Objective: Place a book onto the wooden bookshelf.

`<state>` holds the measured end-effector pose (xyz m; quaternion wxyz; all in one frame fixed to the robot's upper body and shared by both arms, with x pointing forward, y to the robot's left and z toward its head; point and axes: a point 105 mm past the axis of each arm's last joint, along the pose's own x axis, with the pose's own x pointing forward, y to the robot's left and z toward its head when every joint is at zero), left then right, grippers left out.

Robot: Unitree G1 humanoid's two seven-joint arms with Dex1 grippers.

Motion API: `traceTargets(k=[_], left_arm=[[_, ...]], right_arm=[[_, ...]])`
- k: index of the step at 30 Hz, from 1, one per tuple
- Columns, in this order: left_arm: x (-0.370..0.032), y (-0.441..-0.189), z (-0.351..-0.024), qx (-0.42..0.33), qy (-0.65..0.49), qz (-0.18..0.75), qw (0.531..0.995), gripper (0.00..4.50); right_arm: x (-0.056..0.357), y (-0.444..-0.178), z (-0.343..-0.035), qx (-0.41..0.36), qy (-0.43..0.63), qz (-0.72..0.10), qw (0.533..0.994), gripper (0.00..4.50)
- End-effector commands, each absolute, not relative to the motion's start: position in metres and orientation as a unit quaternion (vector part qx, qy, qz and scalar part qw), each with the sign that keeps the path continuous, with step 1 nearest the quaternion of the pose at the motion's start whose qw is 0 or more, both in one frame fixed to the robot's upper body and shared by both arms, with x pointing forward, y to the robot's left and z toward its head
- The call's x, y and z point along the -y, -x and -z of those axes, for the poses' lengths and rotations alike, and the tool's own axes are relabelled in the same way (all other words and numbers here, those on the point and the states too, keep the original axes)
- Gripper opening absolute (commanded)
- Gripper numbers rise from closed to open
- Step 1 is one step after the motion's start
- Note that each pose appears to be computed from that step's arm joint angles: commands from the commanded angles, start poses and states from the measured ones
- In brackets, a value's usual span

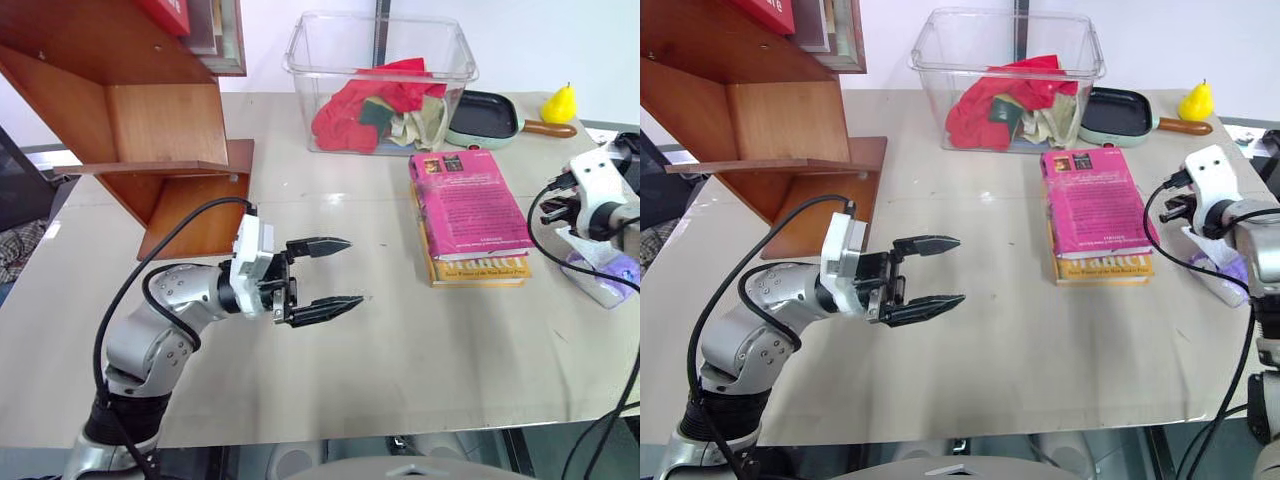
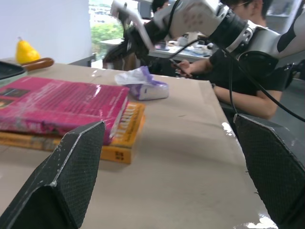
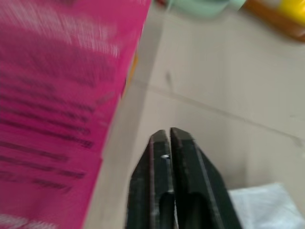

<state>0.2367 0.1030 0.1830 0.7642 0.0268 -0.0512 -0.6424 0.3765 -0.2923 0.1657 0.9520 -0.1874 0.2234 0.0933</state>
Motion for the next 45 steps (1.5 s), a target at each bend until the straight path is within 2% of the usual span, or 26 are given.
traceTargets(k=[1,7,14,17,20,24,28,35,41,45], left_arm=[[-0.112,-0.232,-0.189,0.068,-0.045,0.625,0.777,4.50],[-0.115,-0.230,-0.183,0.062,-0.043,0.611,0.788,4.50],[-0.118,-0.230,-0.186,0.058,-0.047,0.590,0.804,4.50],[-0.121,-0.229,-0.185,0.054,-0.044,0.580,0.811,4.50],[-0.129,-0.230,-0.182,0.045,-0.042,0.564,0.823,4.50],[-0.139,-0.232,-0.175,0.031,-0.044,0.551,0.833,4.50],[-0.140,-0.234,-0.174,0.030,-0.047,0.551,0.833,4.50],[-0.143,-0.237,-0.176,0.032,-0.055,0.548,0.834,4.50],[-0.142,-0.235,-0.177,0.032,-0.058,0.544,0.836,4.50],[-0.142,-0.235,-0.178,0.032,-0.055,0.540,0.839,4.50]], right_arm=[[0.296,-0.399,-0.161,-0.241,0.228,-0.114,0.937,0.01],[0.262,-0.411,-0.136,-0.279,0.203,-0.235,0.909,0.01],[0.215,-0.405,-0.132,-0.256,0.174,-0.360,0.880,0.01],[0.215,-0.405,-0.131,-0.247,0.185,-0.348,0.885,0.01],[0.236,-0.405,-0.134,-0.246,0.213,-0.301,0.897,0.01],[0.257,-0.410,-0.160,-0.218,0.221,-0.249,0.917,0.01],[0.257,-0.425,-0.182,-0.178,0.230,-0.226,0.930,0.01],[0.225,-0.434,-0.190,-0.160,0.239,-0.267,0.920,0.01],[0.199,-0.420,-0.172,-0.177,0.261,-0.323,0.892,0.01],[0.182,-0.412,-0.171,-0.168,0.258,-0.350,0.885,0.01]])
